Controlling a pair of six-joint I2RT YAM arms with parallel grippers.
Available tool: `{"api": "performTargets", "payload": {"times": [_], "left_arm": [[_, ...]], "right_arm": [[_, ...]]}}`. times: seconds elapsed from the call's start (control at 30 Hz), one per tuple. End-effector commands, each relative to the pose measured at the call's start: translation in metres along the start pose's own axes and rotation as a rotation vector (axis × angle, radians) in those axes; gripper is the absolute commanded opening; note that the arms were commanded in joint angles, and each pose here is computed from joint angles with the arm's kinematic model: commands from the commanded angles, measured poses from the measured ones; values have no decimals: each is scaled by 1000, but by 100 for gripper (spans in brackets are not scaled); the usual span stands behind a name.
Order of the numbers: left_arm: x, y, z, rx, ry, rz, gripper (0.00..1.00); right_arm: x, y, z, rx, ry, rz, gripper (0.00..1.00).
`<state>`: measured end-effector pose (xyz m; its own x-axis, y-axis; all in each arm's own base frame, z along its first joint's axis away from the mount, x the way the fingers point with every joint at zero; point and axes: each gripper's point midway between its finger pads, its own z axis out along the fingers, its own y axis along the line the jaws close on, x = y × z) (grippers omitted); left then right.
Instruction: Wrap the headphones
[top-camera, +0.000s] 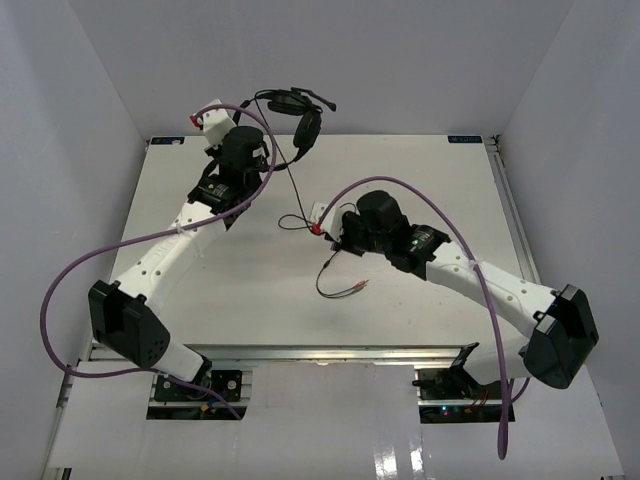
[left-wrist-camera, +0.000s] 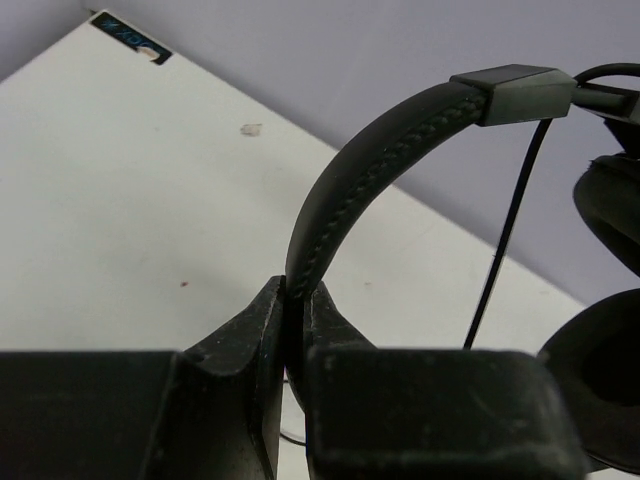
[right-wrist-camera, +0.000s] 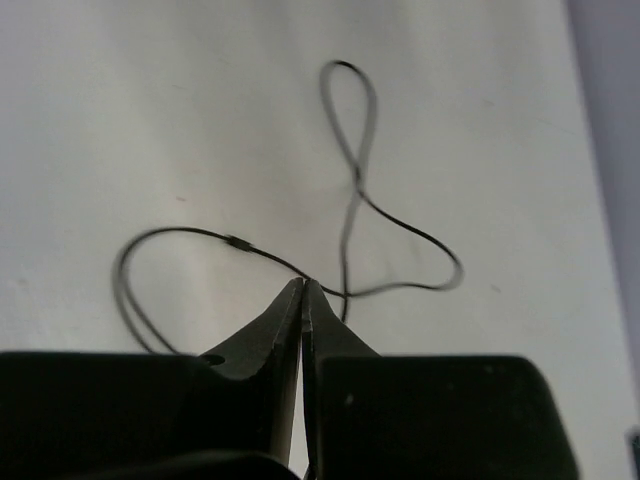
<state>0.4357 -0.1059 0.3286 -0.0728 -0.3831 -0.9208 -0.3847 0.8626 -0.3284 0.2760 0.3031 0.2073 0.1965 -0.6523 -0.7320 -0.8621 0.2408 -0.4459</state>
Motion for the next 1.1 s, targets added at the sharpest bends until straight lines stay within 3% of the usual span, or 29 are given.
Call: {"api": "performTargets", "payload": {"times": [0.0, 0.1, 0.27, 0.47, 0.77, 1.07], "left_arm": [[-6, 25, 9, -33, -84, 145, 0], [54, 31, 14, 22, 59, 255, 0], [147, 16, -9, 285, 338, 332, 0], [191, -5, -74, 654, 488, 403, 0], [160, 2, -78, 595, 406, 341, 0], [102, 15, -12, 262, 319, 21, 0]], "right_arm": [[-13, -116, -76, 458, 146, -195, 8], [-36, -152, -103, 589, 119, -218, 8], [-67, -180, -118, 651, 39, -207, 8], [-66, -182, -95, 600, -29, -143, 8], [-72, -166, -90, 471, -120, -101, 8], [-89, -96, -112, 132, -224, -275, 8]]}}
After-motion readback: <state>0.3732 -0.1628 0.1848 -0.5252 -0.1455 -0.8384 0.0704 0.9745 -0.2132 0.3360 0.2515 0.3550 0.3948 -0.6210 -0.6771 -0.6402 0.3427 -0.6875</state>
